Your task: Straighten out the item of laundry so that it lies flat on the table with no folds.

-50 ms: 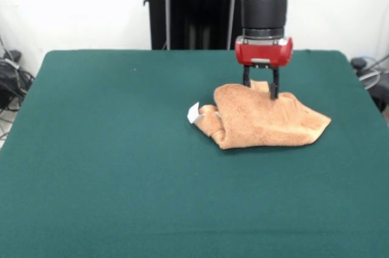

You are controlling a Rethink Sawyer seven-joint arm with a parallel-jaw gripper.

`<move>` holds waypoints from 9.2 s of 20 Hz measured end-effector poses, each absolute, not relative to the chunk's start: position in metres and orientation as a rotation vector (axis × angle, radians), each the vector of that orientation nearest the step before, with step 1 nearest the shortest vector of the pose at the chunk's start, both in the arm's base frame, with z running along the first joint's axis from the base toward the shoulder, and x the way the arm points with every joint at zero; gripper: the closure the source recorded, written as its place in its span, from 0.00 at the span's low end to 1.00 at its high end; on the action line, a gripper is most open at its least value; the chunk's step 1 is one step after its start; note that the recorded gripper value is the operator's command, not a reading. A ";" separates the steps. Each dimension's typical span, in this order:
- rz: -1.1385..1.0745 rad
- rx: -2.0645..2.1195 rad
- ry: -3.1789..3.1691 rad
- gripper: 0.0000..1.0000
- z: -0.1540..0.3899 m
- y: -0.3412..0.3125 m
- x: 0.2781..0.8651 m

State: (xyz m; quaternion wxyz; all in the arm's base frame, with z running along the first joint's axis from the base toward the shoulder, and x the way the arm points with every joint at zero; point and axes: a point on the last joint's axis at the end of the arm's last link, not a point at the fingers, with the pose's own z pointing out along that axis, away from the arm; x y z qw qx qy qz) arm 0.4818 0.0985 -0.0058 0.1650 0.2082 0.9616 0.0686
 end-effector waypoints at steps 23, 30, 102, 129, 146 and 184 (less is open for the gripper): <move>0.185 0.553 2.651 1.00 0.016 0.107 0.486; 0.171 0.577 2.714 1.00 0.056 0.110 0.480; 0.110 0.863 2.801 1.00 0.184 -0.038 0.507; 0.072 0.813 2.745 1.00 0.175 -0.082 0.559; 0.064 0.727 2.739 1.00 0.096 -0.077 0.594; 0.069 0.683 2.712 1.00 0.064 -0.062 0.597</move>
